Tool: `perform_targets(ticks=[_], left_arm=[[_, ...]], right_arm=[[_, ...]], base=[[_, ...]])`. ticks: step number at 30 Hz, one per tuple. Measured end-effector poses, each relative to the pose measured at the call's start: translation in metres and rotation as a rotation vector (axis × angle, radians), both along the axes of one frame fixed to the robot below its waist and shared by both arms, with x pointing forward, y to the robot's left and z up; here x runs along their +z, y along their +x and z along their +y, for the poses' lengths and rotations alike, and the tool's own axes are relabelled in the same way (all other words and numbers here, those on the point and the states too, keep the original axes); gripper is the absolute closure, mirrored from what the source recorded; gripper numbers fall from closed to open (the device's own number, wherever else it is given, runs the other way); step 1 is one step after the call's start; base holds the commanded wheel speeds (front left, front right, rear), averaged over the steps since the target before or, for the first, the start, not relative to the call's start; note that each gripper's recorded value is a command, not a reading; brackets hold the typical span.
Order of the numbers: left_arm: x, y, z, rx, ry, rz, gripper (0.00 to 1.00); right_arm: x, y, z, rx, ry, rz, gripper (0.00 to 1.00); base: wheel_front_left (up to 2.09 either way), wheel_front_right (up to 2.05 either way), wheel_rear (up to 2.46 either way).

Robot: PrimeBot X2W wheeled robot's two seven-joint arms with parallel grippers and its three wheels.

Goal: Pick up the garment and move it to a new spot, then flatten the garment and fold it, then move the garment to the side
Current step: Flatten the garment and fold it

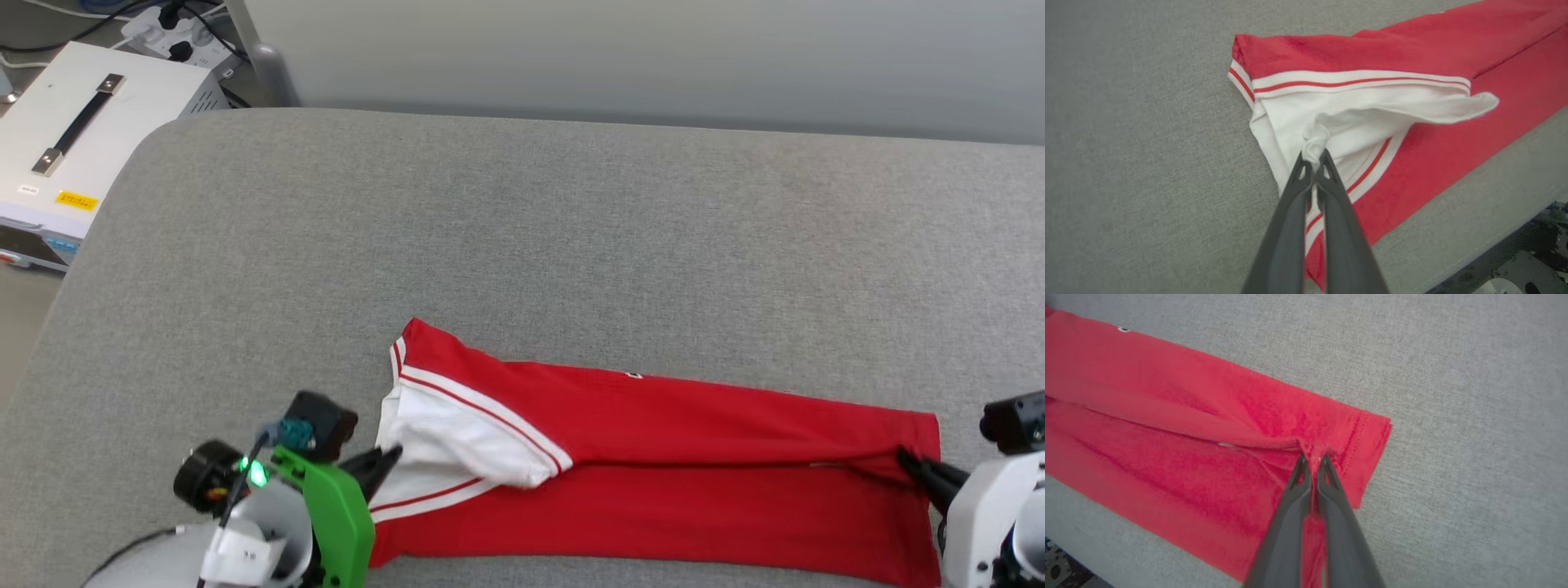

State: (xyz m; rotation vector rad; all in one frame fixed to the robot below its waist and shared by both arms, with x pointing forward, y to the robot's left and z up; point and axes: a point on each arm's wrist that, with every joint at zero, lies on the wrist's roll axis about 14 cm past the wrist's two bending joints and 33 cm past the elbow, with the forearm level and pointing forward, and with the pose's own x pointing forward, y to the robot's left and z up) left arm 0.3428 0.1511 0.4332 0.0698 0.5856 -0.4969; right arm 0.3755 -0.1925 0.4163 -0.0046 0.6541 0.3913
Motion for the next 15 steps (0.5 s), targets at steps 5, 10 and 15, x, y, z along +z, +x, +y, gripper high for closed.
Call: perform_targets(ticks=[5,10,15], left_arm=[[-0.029,-0.02,0.004,0.023,0.012,0.09,1.0],[-0.043,-0.023,0.002,0.043,0.012,0.109,0.21],[-0.032,-0.015,0.011,0.115,0.01,0.001,0.0]], right_arm=[[-0.024,-0.02,0.003,-0.027,0.017,0.091,1.0],[-0.039,-0.028,0.007,-0.05,0.026,0.13,0.0],[-0.018,-0.018,0.004,-0.075,0.049,0.033,0.0]], base=[[0.0,0.0,0.0],[0.0,0.0,0.0],[0.0,0.0,0.0]])
